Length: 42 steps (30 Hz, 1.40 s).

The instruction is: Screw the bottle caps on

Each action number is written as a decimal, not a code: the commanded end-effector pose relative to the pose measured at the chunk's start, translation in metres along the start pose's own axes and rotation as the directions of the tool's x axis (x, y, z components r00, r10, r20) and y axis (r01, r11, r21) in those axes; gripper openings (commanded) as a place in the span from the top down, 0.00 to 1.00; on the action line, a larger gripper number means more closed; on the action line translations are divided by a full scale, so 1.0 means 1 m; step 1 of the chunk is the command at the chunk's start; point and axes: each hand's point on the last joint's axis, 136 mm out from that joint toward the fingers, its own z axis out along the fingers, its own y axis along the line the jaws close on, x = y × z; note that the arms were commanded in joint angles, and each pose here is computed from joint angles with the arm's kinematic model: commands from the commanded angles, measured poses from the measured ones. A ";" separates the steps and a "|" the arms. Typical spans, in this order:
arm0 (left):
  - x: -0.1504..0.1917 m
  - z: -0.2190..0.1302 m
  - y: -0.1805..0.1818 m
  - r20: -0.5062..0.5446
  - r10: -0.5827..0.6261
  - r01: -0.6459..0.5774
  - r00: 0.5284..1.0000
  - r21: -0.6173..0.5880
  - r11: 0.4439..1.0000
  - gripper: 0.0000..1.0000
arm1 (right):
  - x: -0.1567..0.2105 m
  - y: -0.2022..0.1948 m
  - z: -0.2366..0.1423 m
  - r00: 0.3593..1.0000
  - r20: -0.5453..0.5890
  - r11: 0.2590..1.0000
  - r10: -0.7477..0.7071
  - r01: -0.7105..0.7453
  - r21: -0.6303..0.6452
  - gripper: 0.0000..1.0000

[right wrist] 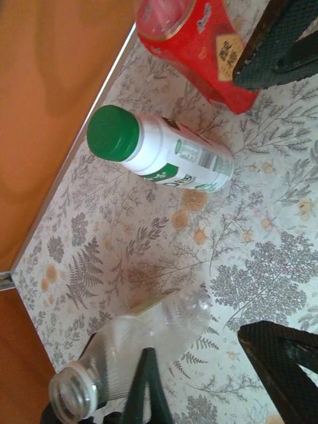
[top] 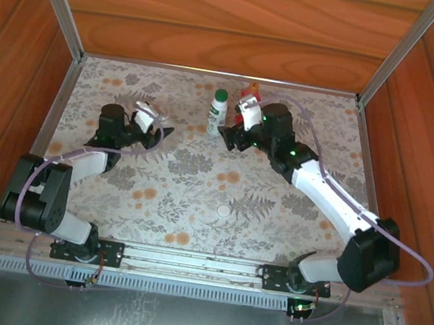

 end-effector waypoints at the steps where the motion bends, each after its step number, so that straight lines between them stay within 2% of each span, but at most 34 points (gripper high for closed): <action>1: -0.015 0.002 -0.043 0.048 0.057 -0.062 0.997 0.124 0.990 0.44 | 0.011 -0.001 -0.017 0.999 -0.004 0.999 0.043 -0.043 0.030 0.05; 10: -0.014 0.009 -0.140 0.019 0.139 -0.136 0.990 0.368 0.920 0.45 | 0.058 -0.002 -0.053 0.993 -0.062 0.991 0.098 -0.091 0.097 0.06; 16: 0.003 0.008 -0.171 -0.015 0.152 -0.128 0.988 0.454 0.881 0.45 | 0.070 -0.003 -0.062 0.991 -0.072 0.987 0.117 -0.108 0.120 0.06; 27: 0.026 0.011 -0.175 -0.056 0.175 -0.129 0.983 0.470 0.873 0.41 | 0.064 -0.002 -0.057 0.990 -0.080 0.989 0.113 -0.105 0.108 0.06; 35: 0.017 0.011 -0.172 -0.062 0.111 -0.069 0.992 0.470 0.880 0.23 | 0.065 -0.003 -0.056 0.989 -0.088 0.988 0.117 -0.107 0.110 0.06; 39: 0.013 0.010 -0.169 -0.002 0.110 -0.097 0.994 0.446 0.890 0.20 | 0.067 -0.006 -0.057 0.990 -0.094 0.987 0.110 -0.097 0.131 0.06; 42: 0.008 0.007 -0.165 0.058 0.092 -0.108 0.994 0.422 0.900 0.12 | 0.068 -0.006 -0.057 0.989 -0.094 0.987 0.111 -0.099 0.130 0.06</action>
